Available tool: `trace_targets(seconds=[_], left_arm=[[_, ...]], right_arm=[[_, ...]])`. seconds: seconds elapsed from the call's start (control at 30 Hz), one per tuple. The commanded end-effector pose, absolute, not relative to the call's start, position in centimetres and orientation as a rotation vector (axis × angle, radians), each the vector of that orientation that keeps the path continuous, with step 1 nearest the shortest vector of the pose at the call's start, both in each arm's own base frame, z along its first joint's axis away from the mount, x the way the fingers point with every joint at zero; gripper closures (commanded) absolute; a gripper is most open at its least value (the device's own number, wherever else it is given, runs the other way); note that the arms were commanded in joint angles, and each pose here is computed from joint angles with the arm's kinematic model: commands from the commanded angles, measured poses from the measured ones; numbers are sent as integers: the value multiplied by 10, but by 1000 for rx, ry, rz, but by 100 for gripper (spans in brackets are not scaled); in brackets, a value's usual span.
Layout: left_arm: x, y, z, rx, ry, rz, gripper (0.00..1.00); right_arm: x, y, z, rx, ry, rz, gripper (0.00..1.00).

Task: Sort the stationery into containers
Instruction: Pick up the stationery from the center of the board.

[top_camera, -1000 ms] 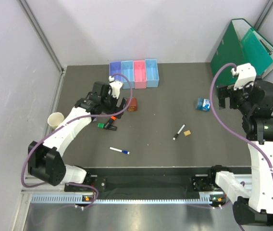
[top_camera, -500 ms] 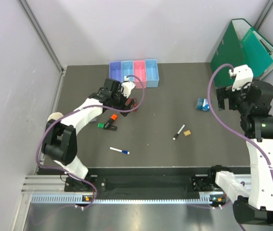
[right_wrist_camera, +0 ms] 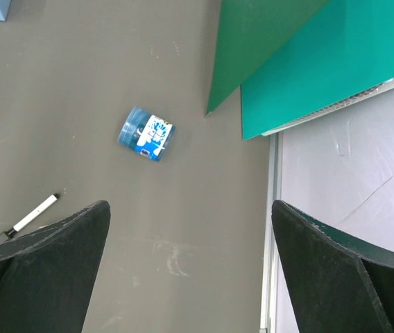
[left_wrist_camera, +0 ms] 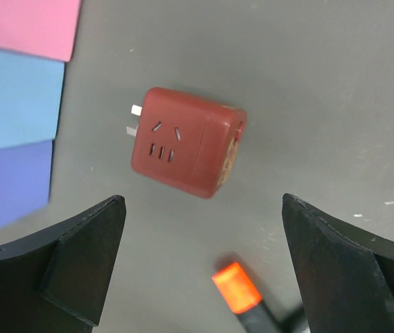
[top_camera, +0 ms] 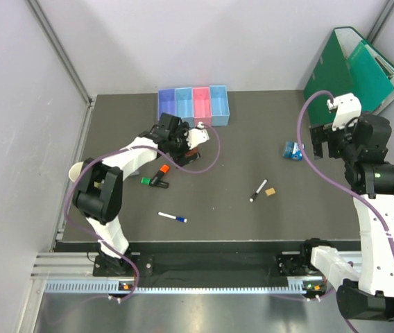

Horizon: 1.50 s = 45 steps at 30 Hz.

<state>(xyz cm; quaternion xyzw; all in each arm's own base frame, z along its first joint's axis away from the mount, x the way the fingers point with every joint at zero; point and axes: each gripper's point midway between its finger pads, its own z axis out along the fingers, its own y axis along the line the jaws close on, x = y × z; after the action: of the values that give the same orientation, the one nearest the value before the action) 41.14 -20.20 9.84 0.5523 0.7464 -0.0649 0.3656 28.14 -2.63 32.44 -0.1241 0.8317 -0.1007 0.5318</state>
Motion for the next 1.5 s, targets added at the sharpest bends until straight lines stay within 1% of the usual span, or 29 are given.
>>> trace_targets(seconds=[0.0,0.33,0.4,0.43,0.53,0.73,0.87,0.9,0.97,1.0,1.03,1.1,1.17,1.23,1.37,1.43,1.47], left_arm=[[439,-209,103,1562,1740,-56,1],[450,-220,85,1658,1721,-97,2],[451,-221,80,1674,1726,-99,4],[451,-220,79,1692,1730,-104,9],[448,-222,74,1731,1742,-134,17],[435,-218,63,1815,1763,-177,19],[434,-217,64,1829,1770,-183,28],[433,-217,64,1833,1773,-190,36],[435,-217,65,1834,1775,-185,40],[434,-217,64,1837,1782,-187,44],[435,-217,65,1838,1779,-185,51],[435,-216,66,1835,1785,-181,56],[435,-216,68,1832,1784,-176,64],[436,-216,69,1815,1796,-177,75],[440,-216,85,1748,1801,-152,76],[444,-214,94,1694,1825,-121,78],[452,-213,109,1651,1801,-88,82]], right_arm=[[284,-26,328,-298,1966,-249,0],[283,-26,317,-293,1985,-241,0],[282,-26,315,-289,1990,-237,0],[283,-26,315,-288,1989,-237,0],[282,-25,315,-283,1989,-231,0],[282,-25,317,-274,1987,-226,0],[281,-23,316,-272,1988,-214,0],[281,-23,315,-270,1990,-210,0],[281,-23,316,-268,1988,-209,0],[281,-22,317,-266,1985,-206,0],[281,-22,317,-267,1985,-205,0],[280,-22,317,-266,1985,-202,0],[279,-22,317,-265,1984,-204,0],[279,-21,317,-266,1984,-203,0],[277,-21,317,-265,1984,-200,0],[276,-21,316,-265,1984,-200,0],[276,-21,317,-265,1982,-200,0]])
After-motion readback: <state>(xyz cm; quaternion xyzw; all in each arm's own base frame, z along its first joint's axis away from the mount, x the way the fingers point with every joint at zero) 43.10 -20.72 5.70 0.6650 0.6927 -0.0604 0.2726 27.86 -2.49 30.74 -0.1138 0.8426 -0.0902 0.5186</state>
